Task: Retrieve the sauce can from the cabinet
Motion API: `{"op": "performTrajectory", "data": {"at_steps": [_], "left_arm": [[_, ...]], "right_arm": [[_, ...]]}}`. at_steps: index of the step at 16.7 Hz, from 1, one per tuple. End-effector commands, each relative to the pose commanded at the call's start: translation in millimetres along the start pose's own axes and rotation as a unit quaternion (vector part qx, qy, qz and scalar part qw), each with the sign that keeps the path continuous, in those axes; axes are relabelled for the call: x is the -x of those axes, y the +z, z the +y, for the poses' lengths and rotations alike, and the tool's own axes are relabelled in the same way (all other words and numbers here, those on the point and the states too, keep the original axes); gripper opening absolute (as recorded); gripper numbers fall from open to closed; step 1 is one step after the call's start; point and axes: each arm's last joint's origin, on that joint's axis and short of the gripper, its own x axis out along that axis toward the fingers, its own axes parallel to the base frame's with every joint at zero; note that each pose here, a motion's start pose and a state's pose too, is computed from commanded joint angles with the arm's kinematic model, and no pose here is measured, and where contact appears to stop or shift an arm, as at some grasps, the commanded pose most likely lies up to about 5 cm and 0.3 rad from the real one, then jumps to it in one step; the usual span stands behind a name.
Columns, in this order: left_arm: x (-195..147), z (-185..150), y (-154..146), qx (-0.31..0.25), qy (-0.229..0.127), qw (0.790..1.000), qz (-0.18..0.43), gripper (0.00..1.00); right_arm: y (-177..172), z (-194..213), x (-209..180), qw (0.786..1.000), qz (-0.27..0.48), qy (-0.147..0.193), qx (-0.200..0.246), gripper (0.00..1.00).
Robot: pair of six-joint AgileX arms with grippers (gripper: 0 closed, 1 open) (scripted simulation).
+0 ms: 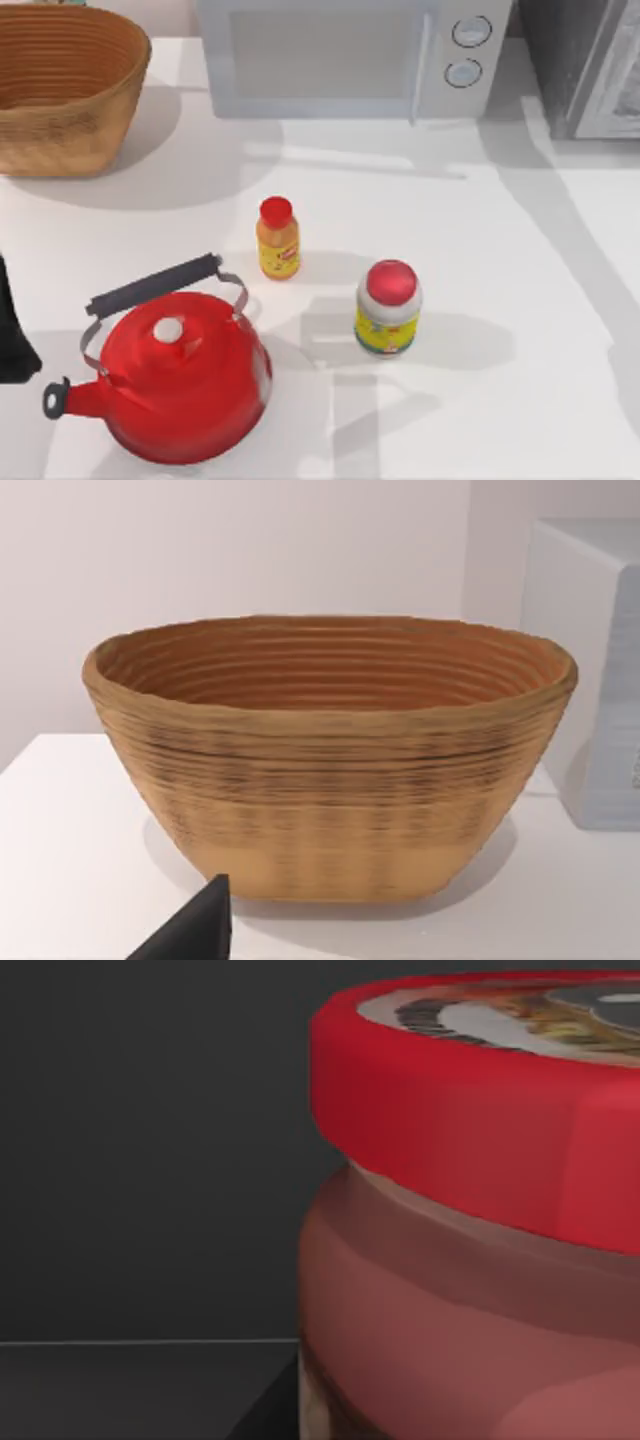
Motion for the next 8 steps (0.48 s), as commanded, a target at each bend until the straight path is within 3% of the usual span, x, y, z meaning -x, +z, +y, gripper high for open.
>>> {"op": "performTrajectory", "data": {"at_steps": [5,8], "left_arm": [[0,0,0,0.000,0.000,1.000,0.000,1.00],[0,0,0,0.000,0.000,1.000,0.000,1.00]], "right_arm": [[35,-1,110,1.000,0.004,0.002,0.003,0.00],[42,-9,143,1.000,0.003,0.003,0.003,0.00]]}}
